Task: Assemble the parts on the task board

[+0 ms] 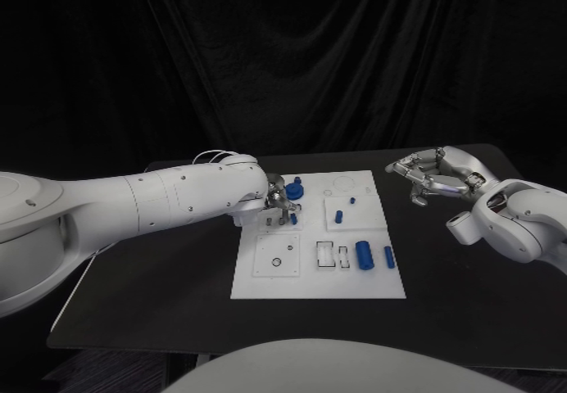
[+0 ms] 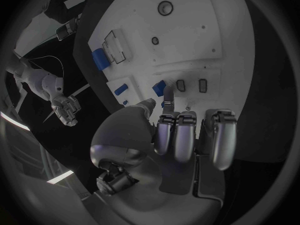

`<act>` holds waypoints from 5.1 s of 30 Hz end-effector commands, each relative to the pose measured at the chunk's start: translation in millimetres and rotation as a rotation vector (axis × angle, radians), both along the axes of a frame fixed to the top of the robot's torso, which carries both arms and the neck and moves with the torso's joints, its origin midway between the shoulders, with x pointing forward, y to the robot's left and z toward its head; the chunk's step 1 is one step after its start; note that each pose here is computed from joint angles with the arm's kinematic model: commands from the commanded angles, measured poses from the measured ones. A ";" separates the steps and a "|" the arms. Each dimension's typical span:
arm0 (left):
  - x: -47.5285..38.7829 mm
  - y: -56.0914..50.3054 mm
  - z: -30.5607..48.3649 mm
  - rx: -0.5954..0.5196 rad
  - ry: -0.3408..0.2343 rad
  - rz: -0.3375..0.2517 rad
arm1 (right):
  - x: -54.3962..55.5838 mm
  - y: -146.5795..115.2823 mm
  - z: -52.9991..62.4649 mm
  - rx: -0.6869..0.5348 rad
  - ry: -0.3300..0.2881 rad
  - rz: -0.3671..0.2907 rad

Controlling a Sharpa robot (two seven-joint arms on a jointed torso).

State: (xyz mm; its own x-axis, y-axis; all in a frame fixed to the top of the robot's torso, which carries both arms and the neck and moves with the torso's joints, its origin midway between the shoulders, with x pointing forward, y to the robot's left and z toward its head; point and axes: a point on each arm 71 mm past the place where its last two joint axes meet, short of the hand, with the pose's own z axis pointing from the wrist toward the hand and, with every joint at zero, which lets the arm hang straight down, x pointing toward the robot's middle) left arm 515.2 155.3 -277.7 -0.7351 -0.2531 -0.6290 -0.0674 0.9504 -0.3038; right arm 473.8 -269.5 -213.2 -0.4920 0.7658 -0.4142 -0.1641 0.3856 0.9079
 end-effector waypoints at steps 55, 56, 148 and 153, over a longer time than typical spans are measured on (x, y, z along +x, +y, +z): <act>-4.6 -8.6 -9.9 -0.017 0.034 -0.049 | 0.6 1.5 -6.3 -0.010 0.056 0.021; -4.6 -8.5 -10.0 -0.017 0.034 -0.049 | 0.5 1.5 -6.4 -0.011 0.057 0.021; -21.3 31.3 -31.8 -0.084 -0.051 0.074 | -2.8 -3.8 -13.5 -0.031 0.124 0.029; -22.5 31.9 -33.7 -0.076 -0.035 0.070 | -2.9 -3.7 -14.3 -0.035 0.133 0.031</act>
State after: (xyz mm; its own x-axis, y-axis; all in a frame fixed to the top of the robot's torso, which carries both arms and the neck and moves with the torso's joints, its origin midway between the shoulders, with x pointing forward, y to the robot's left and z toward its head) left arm 495.5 189.2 -307.9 -0.6698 -0.3660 -0.6461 -0.1279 0.9139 -0.3852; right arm 471.8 -272.7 -224.6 -0.5552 0.7400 -0.3797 -0.0813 0.4060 0.9103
